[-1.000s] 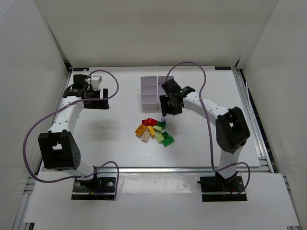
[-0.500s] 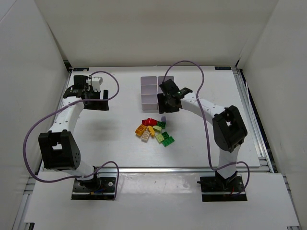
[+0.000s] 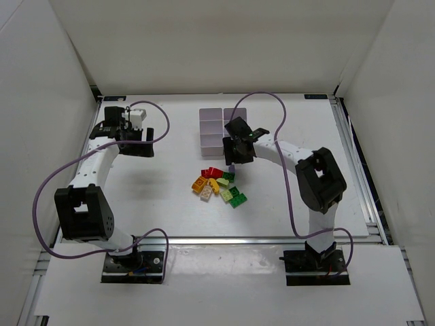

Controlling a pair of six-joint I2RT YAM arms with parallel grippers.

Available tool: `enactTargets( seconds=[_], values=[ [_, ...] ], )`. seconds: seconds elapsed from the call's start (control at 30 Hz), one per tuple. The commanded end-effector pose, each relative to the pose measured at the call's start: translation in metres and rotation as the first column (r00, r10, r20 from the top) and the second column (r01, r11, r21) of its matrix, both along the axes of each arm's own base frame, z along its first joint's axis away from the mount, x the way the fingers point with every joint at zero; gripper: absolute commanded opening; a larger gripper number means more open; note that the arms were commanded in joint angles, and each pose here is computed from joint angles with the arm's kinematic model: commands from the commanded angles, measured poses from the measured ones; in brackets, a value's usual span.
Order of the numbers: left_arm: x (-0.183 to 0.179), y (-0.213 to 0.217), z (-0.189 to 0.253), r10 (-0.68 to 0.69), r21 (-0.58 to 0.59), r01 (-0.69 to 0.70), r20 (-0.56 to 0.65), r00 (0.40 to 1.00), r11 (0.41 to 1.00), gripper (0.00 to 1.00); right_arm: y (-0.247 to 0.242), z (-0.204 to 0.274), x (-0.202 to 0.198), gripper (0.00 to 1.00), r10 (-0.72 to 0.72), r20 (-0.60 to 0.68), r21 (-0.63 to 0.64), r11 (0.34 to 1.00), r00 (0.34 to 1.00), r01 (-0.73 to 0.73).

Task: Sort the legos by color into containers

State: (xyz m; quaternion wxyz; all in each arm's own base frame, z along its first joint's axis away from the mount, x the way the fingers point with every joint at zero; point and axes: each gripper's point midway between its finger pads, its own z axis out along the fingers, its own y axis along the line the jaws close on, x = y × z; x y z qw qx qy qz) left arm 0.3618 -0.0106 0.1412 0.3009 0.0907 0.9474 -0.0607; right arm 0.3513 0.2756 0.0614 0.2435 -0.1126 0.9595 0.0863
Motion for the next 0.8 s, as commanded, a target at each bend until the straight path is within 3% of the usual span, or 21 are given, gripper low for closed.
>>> enactTargets(
  seconds=[0.0,0.53,0.77],
  values=[
    [0.0,0.0,0.01,-0.009,0.012,0.008,0.039,0.999,1.0,0.99,0.002,-0.008,-0.001,0.61,-0.007,0.004,0.0,1.0,1.0,0.007],
    [-0.004,0.0,0.006,-0.004,0.008,0.004,0.029,1.0,1.0,0.99,0.015,-0.014,-0.003,0.61,0.028,0.003,0.025,0.999,1.0,-0.028],
    [-0.006,0.001,0.006,-0.01,0.018,0.009,0.03,0.999,1.0,0.99,0.016,-0.018,-0.001,0.55,0.023,-0.005,0.021,1.0,1.0,-0.023]
  ],
)
